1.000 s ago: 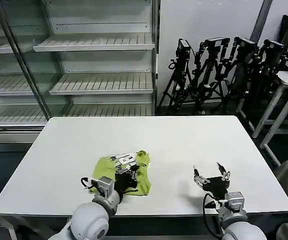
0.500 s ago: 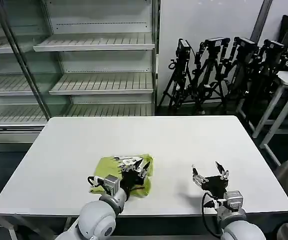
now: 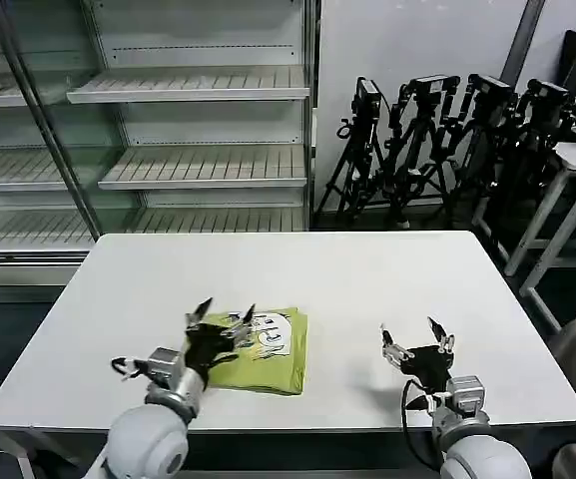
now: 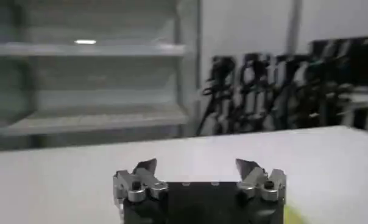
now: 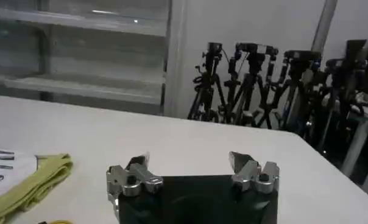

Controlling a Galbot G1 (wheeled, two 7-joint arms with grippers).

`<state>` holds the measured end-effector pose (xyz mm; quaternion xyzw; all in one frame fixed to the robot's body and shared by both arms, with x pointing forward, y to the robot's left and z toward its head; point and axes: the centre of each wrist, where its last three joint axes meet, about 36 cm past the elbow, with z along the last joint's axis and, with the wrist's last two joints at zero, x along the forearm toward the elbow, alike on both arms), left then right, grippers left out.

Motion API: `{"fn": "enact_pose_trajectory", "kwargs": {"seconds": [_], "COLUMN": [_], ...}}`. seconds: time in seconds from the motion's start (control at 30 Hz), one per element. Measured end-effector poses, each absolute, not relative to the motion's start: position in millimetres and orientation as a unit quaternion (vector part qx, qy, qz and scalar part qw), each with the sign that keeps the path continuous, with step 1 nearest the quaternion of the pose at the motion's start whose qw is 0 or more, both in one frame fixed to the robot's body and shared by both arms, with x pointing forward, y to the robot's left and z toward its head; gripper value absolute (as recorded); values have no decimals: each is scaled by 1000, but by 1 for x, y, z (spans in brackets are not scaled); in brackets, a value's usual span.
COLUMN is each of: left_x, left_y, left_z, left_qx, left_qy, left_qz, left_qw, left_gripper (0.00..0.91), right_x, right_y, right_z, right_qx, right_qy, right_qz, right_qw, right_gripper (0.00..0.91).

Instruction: Fold and organize the clothes.

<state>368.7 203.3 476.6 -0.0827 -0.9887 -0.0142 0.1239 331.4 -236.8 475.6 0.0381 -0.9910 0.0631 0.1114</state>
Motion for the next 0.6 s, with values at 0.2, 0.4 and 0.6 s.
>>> {"fn": "enact_pose_trajectory", "kwargs": {"seconds": [0.2, 0.4, 0.6], "left_x": [364, 367, 373], "left_y": [220, 234, 243], "left_z": [463, 448, 428], "left_qx": [-45, -35, -47], "left_qy": [-985, -980, -975], "left_qz": [4, 34, 62], "left_qw": [166, 191, 207], "left_gripper": [907, 907, 252], "right_x": [329, 326, 323], "right_y": [-236, -237, -238], "right_z": [476, 476, 476], "right_qx": [40, 38, 37], "right_qy": [-991, -991, -991], "right_qz": [62, 62, 62], "right_qw": [111, 110, 111], "right_gripper": [907, 907, 907]}}
